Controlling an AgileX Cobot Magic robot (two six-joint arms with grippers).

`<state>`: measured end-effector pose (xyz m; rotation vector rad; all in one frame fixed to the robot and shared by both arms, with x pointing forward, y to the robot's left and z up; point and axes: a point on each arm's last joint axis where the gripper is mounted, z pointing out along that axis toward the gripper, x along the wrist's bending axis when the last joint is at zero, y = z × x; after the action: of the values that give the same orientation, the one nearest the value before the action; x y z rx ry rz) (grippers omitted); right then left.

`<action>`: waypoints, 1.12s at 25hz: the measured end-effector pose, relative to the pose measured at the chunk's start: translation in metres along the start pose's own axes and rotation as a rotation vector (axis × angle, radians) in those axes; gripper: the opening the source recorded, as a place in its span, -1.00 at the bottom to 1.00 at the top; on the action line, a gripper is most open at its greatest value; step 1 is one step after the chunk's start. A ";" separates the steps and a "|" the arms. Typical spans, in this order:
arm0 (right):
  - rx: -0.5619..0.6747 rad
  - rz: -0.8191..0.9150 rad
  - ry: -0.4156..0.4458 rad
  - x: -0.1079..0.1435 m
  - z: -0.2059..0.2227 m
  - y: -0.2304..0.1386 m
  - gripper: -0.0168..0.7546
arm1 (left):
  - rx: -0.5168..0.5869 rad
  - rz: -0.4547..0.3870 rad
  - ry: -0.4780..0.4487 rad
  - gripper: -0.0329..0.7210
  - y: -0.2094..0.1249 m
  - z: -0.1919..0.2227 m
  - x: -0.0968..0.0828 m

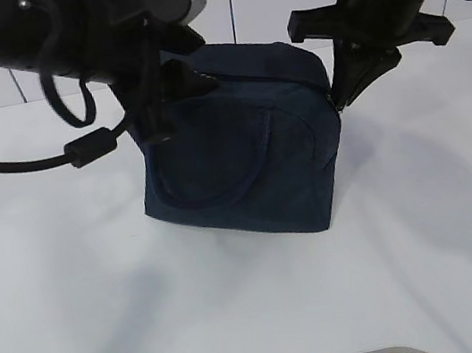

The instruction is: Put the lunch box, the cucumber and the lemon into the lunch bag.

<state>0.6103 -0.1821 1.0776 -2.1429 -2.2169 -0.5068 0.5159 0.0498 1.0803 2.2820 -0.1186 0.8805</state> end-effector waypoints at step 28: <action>0.007 -0.018 0.035 0.003 0.000 0.000 -0.95 | 0.000 0.064 -0.143 -0.09 -0.016 0.053 -0.011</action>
<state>0.6100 -0.1795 1.0778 -2.0958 -2.2188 -0.5318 0.5423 0.0273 1.0361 2.3513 -0.2559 0.7483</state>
